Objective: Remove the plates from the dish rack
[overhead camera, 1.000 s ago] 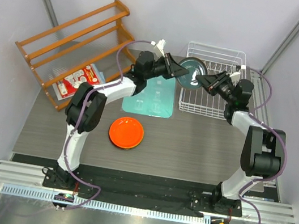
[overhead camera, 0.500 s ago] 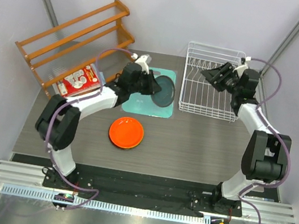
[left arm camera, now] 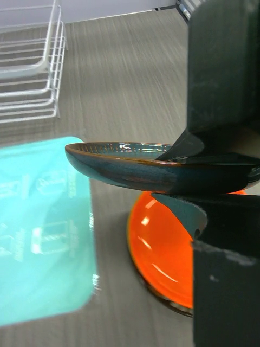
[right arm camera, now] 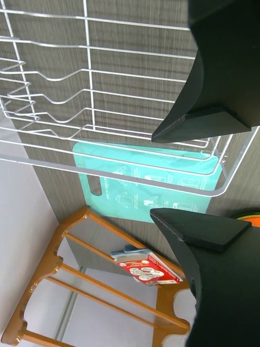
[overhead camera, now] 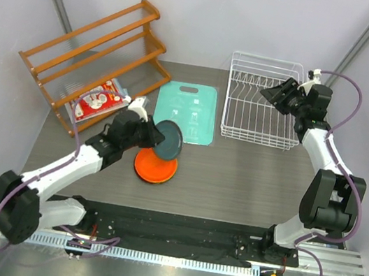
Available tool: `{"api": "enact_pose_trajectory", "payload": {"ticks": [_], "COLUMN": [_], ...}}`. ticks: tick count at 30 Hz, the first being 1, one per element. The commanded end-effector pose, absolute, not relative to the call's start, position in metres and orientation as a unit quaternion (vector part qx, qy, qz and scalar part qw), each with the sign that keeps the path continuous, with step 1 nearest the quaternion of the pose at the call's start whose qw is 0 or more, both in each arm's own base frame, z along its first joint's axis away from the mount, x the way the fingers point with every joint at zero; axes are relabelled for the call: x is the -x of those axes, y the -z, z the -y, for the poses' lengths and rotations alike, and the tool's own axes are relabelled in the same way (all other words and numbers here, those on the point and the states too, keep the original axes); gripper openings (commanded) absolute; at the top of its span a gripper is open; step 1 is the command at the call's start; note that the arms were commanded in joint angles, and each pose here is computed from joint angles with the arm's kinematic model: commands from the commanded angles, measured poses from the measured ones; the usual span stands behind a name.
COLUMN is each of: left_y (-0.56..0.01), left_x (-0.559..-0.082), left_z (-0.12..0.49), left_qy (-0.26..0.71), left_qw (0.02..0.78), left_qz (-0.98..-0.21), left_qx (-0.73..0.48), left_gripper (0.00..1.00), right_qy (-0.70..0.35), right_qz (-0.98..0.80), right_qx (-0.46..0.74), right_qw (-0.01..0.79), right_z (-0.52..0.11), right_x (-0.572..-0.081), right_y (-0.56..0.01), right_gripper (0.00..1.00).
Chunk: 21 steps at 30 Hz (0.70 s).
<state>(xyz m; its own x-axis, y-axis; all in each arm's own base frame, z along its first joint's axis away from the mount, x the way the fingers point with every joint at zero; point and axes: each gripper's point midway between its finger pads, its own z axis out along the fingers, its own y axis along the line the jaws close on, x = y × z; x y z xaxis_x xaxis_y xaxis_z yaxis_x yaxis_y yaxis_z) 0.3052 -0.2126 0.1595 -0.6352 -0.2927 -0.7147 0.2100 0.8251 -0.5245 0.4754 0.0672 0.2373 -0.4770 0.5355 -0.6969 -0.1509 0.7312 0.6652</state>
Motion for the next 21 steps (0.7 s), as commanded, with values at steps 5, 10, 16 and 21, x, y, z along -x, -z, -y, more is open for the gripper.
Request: {"api": "enact_pose_trajectory", "payload": {"ticks": [5, 10, 16, 21], "left_y": [-0.16, -0.139, -0.126, -0.117], "left_x": [-0.274, -0.263, -0.26, -0.263], "left_z": [0.182, 0.176, 0.174, 0.177], "left_qy": [0.29, 0.285, 0.281, 0.282], "left_qw": [0.444, 0.429, 0.419, 0.414], "left_qz": [-0.844, -0.852, -0.858, -0.86], "left_qx": [0.077, 0.091, 0.096, 0.097], "left_gripper": [0.0, 0.0, 0.0, 0.0], "right_qy": [-0.33, -0.327, -0.328, -0.327], "right_qz": [-0.787, -0.79, -0.795, -0.798], "right_qx": [-0.122, -0.124, -0.125, -0.124], "right_qw": [0.507, 0.503, 0.495, 0.491], "right_z": [-0.059, -0.058, -0.059, -0.06], "right_x": [-0.478, -0.476, -0.477, -0.477], "right_y": [-0.238, -0.231, -0.222, -0.218], "right_gripper": [0.56, 0.56, 0.56, 0.56]}}
